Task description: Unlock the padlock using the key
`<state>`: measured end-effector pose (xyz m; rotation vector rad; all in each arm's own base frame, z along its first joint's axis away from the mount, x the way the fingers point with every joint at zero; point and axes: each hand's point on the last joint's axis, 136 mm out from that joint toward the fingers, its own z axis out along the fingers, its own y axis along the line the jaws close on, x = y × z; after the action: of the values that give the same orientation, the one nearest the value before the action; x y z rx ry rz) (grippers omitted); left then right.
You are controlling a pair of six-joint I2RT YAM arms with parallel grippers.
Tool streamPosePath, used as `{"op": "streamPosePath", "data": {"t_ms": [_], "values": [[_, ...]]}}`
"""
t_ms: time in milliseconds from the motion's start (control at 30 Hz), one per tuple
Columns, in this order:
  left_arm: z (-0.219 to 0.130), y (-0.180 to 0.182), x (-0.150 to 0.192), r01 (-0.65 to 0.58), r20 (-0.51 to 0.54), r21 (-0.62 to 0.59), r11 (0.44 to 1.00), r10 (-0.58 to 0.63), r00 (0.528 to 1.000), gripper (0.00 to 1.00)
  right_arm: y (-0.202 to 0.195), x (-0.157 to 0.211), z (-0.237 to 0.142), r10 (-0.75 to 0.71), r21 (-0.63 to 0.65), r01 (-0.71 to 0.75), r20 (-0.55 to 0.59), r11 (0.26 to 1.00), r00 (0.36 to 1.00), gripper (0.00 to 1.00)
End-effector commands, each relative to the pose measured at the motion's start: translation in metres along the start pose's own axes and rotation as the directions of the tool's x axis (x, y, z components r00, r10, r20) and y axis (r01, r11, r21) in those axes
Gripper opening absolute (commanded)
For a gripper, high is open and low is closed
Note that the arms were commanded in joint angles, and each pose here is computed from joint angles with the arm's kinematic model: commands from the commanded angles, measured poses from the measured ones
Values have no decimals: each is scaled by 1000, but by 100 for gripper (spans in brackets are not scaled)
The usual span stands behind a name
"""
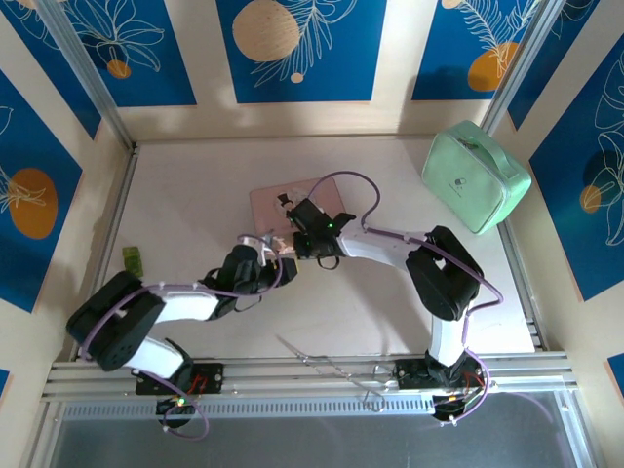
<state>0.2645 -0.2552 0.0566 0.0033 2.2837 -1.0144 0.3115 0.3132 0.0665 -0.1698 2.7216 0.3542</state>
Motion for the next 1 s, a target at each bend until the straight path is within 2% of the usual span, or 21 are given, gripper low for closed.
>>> {"op": "streamPosePath", "data": {"t_ms": [0,200,267,433,667,833,967], "values": [[0,-28,-15,-59,138,153,986,38,990,61,-3,29,-4,28,9,-27,-192,1000,981,0],[10,-21,-7,-54,192,212,976,13,981,45,4,41,0,54,-28,-66,-308,997,950,0],[18,-22,-2,-50,173,225,973,10,985,40,4,44,1,61,-33,-76,-327,997,943,0],[16,-28,4,-117,188,214,970,77,979,41,2,46,1,96,-54,-125,-373,991,923,0],[27,-26,13,-103,151,218,971,70,986,32,3,45,1,126,-89,-176,-401,980,907,0],[23,-12,13,-91,171,160,983,63,983,37,8,39,-1,139,-115,-201,-405,973,904,0],[30,-17,13,-84,158,179,980,56,986,31,11,39,-5,146,-127,-216,-415,968,898,0]]}}
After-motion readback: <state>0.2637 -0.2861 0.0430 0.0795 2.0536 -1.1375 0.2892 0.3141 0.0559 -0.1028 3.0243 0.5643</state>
